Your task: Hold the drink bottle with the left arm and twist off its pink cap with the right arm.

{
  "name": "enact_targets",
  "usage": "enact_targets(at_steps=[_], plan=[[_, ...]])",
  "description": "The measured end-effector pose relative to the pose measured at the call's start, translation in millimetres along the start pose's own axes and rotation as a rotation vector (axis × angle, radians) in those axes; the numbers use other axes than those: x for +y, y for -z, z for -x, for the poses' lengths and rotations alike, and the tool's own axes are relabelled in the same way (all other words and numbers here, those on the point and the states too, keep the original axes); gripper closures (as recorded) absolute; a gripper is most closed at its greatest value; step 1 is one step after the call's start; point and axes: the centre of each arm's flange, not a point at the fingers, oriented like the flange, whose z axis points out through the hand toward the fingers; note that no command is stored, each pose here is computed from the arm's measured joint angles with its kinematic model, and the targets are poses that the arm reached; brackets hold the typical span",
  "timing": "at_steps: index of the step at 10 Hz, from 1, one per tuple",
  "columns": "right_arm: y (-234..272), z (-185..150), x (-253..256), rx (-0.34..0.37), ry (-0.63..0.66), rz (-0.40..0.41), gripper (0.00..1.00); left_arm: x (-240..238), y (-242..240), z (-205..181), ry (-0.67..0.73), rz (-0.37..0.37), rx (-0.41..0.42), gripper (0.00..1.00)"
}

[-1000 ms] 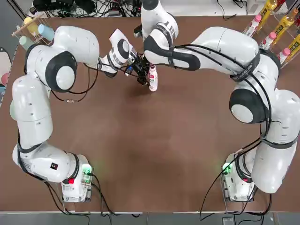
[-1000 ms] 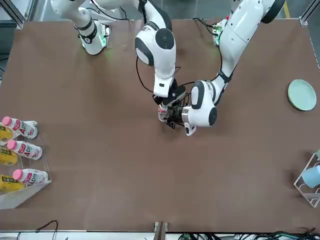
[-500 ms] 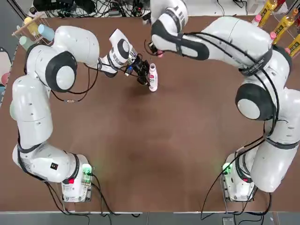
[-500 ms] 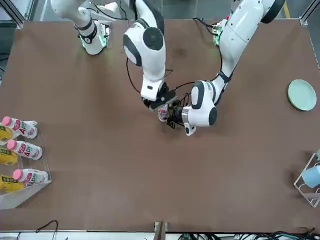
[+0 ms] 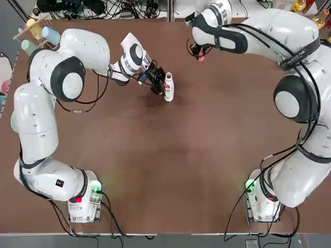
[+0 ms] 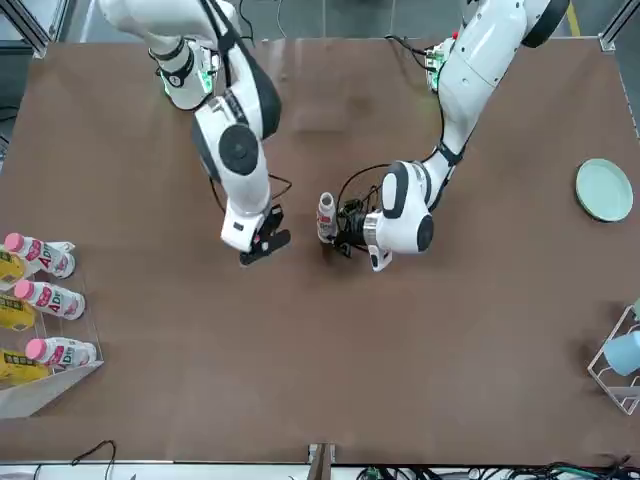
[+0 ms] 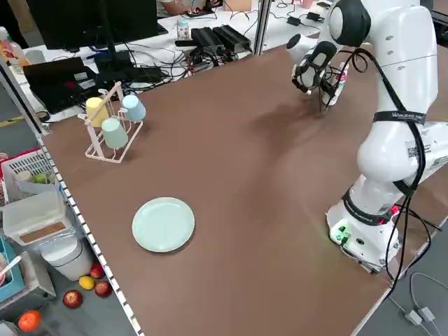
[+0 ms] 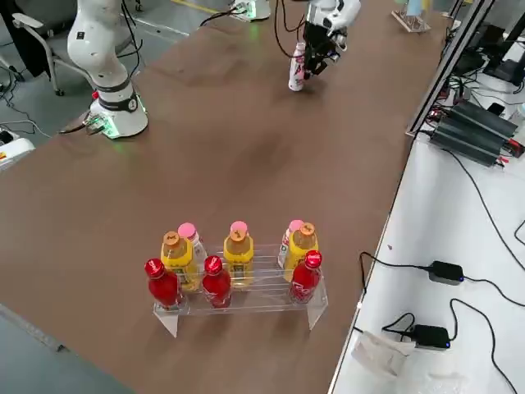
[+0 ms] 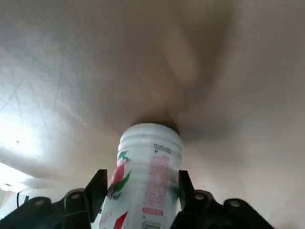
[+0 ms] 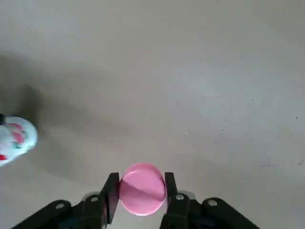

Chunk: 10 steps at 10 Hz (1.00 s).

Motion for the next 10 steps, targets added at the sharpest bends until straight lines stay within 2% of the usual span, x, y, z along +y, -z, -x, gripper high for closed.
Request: enact_targets(at_steps=[3, 4, 6, 10], plan=[[-58, 23, 22, -0.017, -0.020, -0.005, 0.56, -2, -4, -7, 0.007, -0.013, 0.006, 0.21], [-73, 28, 26, -0.005, -0.024, -0.010, 0.56, -2, -4, -8, 0.008, -0.015, 0.008, 0.16], [-87, 35, 22, 0.010, -0.016, -0.016, 0.56, -2, -2, -12, 0.004, -0.020, 0.018, 0.00], [-104, 40, 9, -0.004, 0.005, -0.019, 0.54, 1, 9, -24, -0.015, -0.040, 0.045, 0.00]])
